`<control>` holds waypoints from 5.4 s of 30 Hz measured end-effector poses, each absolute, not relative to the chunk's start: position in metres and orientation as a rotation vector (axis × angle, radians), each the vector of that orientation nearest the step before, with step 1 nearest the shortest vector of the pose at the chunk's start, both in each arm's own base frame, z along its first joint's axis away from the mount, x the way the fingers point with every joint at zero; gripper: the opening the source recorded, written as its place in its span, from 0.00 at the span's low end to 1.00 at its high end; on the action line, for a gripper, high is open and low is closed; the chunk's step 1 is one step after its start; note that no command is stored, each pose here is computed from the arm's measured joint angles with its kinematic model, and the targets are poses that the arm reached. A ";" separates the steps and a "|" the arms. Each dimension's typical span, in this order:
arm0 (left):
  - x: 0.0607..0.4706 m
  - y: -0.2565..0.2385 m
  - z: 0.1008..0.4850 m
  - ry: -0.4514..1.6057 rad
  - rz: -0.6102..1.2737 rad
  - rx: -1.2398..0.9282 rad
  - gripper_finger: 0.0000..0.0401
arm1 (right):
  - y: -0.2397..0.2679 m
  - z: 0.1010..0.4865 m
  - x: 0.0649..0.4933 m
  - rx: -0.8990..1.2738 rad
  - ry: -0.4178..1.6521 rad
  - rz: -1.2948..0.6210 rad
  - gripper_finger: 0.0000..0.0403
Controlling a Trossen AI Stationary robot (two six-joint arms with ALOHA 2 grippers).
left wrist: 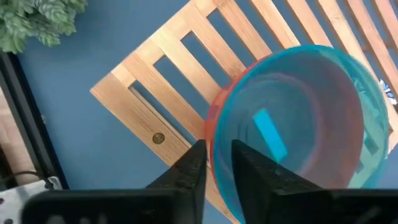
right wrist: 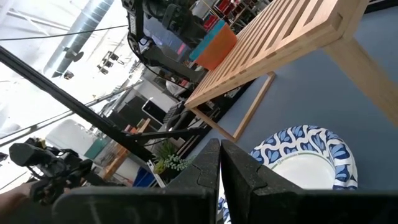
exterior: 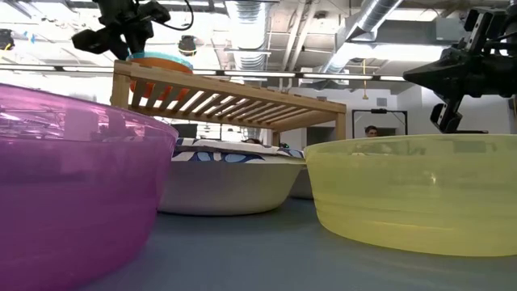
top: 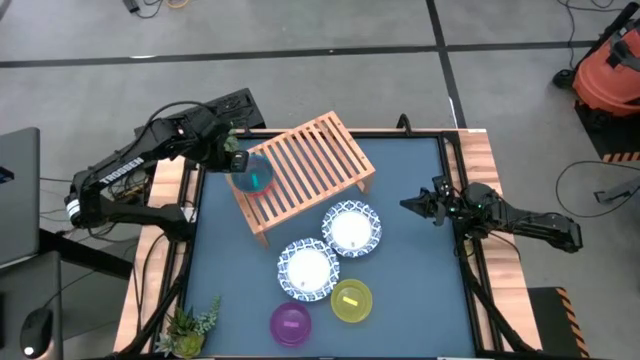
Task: Place and stack bowls onto a shelf
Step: Stack the blue bowl into the orange bowl on the shelf, then stack the purple bowl into the blue bowl on the shelf
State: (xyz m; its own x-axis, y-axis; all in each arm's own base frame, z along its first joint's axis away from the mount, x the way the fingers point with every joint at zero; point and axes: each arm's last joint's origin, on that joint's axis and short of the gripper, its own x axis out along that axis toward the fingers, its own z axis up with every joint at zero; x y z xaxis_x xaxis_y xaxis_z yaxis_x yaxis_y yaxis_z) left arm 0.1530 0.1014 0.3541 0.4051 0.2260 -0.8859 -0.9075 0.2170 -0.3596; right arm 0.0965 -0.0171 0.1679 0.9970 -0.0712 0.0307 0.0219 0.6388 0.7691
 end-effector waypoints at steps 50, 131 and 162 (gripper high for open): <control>0.278 -0.180 0.238 1.201 0.373 -0.869 0.39 | -0.017 0.168 0.097 0.876 -0.053 -0.040 0.10; 0.294 -0.212 0.202 1.365 0.436 -0.988 0.00 | -0.017 0.168 0.097 0.797 -0.053 -0.043 0.10; 0.141 -0.024 0.445 0.322 0.724 -1.112 0.00 | -0.018 0.163 0.101 0.791 0.008 -0.071 0.10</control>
State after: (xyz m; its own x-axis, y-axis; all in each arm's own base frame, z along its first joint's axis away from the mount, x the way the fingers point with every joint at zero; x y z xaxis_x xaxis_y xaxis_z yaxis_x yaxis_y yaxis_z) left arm 0.1412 -0.0244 0.4450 0.7319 0.3663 -0.5746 -0.6721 0.2485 -0.6976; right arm 0.1005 -0.0175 0.1628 0.9976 -0.0605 -0.0337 0.0665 0.7011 0.7099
